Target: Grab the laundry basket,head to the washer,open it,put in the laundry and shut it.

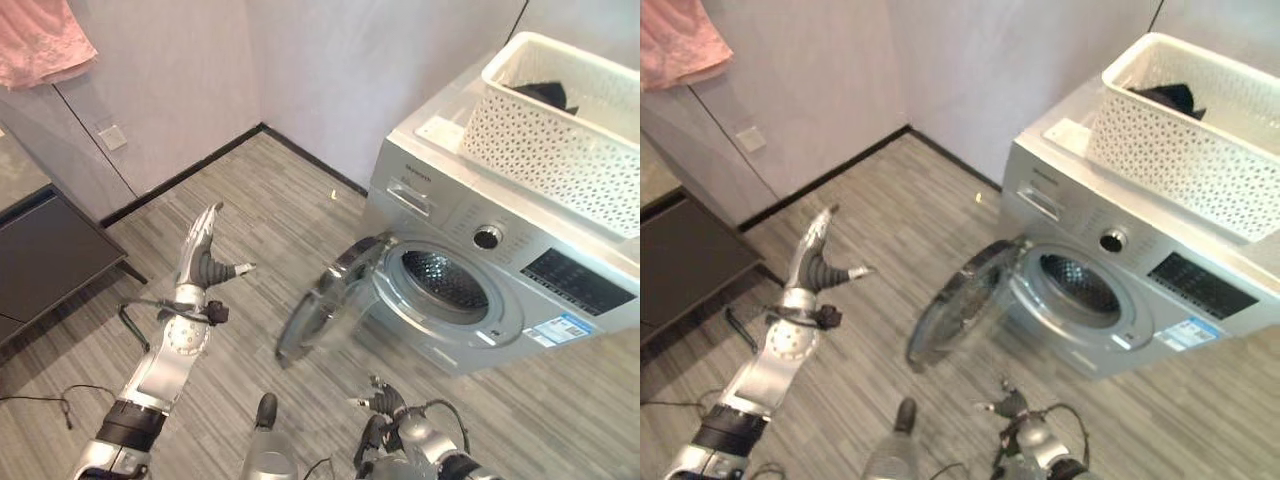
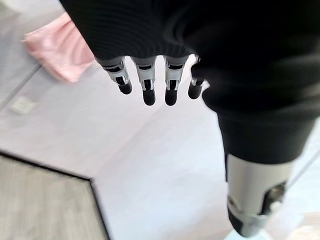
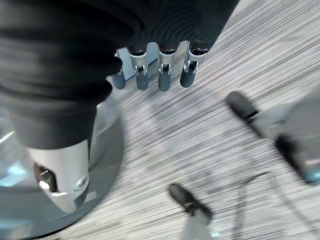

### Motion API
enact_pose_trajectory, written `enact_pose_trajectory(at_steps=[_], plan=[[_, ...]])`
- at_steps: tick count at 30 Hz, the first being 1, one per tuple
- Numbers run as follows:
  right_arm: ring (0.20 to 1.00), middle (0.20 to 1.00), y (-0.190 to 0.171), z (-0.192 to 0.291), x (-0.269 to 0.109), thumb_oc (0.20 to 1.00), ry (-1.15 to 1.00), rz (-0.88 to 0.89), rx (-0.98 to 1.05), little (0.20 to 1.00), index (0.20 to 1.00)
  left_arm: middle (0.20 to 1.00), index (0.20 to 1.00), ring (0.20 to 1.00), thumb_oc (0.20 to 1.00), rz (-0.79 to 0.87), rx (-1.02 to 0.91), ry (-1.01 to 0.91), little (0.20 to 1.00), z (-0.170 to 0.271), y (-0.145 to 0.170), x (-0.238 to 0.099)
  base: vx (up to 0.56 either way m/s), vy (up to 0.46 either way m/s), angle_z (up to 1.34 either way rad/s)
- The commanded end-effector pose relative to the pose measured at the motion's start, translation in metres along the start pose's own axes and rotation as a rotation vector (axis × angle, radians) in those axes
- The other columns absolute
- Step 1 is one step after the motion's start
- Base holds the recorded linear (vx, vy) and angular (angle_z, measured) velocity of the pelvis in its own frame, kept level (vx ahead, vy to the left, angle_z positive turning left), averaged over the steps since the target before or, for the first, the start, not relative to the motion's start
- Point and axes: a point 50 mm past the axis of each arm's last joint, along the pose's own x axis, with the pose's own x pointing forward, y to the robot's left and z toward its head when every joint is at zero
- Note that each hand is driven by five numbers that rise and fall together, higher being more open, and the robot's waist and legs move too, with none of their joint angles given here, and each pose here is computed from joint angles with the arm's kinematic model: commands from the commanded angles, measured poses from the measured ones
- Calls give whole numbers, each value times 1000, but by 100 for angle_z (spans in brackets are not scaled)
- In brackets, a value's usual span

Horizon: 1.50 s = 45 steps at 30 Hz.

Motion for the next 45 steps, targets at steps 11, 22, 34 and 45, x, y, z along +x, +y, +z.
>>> enact_pose_trajectory(at_steps=[11,22,34,45], plan=[[1000,1000,-15,11,6,1000,-10,-27,-93,1000,1000,1000,1000,1000,1000,-221,-99,-443,1000,106,-39,44,49,35,1],[1000,1000,-53,17,9,1000,65,-67,-170,1000,1000,1000,1000,1000,1000,-1229,-658,-441,1000,197,-125,14,-20,32,-3],[1000,1000,-92,69,6,1000,-166,-233,137,1000,1000,1000,1000,1000,1000,-656,876,5,1000,51,-87,119,-38,30,-19],[1000,1000,-99,26,-2,1000,-101,-320,281,1000,1000,1000,1000,1000,1000,-380,802,74,1000,28,-48,127,-25,-4,0]])
